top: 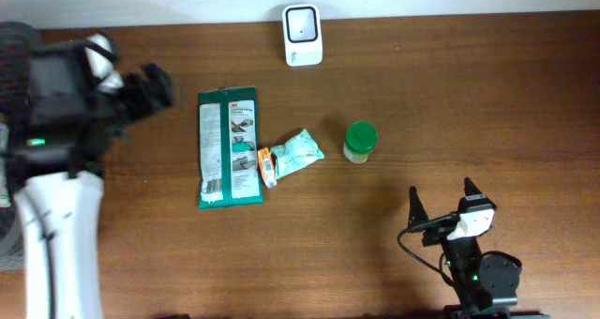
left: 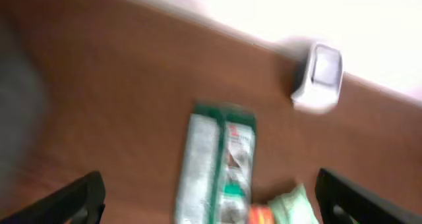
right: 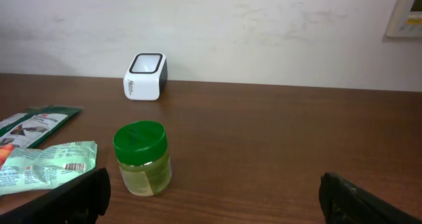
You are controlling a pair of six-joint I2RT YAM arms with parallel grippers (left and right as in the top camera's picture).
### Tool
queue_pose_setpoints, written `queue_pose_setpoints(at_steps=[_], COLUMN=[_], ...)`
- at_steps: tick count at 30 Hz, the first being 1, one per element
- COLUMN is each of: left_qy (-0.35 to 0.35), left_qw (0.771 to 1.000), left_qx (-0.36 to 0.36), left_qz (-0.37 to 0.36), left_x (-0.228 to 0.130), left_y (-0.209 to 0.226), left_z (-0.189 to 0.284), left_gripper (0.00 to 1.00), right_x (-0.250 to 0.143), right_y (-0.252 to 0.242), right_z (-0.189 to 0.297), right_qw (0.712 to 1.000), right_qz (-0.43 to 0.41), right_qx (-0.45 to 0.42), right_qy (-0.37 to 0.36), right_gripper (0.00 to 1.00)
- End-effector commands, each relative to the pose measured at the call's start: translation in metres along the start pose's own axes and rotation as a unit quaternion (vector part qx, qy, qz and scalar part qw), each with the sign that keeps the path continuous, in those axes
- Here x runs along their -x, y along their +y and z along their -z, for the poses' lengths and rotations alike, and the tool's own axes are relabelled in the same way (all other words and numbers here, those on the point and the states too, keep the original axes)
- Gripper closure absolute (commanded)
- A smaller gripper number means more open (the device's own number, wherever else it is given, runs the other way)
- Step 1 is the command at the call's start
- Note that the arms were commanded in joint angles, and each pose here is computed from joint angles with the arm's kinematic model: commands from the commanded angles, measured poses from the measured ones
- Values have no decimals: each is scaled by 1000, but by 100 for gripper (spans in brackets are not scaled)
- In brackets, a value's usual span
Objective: Scan the item barcode
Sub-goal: 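Lay the 3M glove package flat on the table with the left gripper, then reach into the basket and grasp the white tube with the left gripper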
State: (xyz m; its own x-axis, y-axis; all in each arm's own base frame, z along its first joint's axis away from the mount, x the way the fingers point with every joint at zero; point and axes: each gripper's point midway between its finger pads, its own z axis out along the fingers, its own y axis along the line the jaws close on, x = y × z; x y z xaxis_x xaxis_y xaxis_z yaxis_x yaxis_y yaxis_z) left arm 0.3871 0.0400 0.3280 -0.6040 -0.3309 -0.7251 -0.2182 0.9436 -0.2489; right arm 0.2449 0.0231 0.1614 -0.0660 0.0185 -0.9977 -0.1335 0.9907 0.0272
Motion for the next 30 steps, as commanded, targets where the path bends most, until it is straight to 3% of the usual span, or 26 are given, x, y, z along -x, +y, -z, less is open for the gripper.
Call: queue_pose_setpoints(at_steps=[1,4,8,11,14,17,22,26,30], left_qy=[-107,-151,-143,-93,-42,16,41,86,126], left_qw=[987,974,960,953,951,946,930,929,923], left_qx=[107,167,238,276,289,309,354,361,363], left_qz=[-48,-10,43,81,104,97,96,4,-10], left_x=[69,93,95,77,57,35,24,20,3], left_y=[44,94,168,221,252,277,298,314,332], left_z=[70,96,93,71,44,17,12,-6,-34], left_gripper=[1,1,1,15,21,25,26,26,23], right_x=[-2,-2,-2,-2,-2,-2,-2,-2,-2], right_y=[2,2,2,2,2,2,2,2,2], right_z=[0,0,0,0,0,0,0,0,0], right_qw=[1000,1000,1000,1000,1000,1000,1000,1000,1000], right_qz=[2,2,2,2,2,2,2,2,2], right_qx=[5,5,5,5,5,5,5,5,5], right_qy=[1,1,1,1,1,1,1,1,1], right_gripper=[2,2,2,2,2,2,2,2,2])
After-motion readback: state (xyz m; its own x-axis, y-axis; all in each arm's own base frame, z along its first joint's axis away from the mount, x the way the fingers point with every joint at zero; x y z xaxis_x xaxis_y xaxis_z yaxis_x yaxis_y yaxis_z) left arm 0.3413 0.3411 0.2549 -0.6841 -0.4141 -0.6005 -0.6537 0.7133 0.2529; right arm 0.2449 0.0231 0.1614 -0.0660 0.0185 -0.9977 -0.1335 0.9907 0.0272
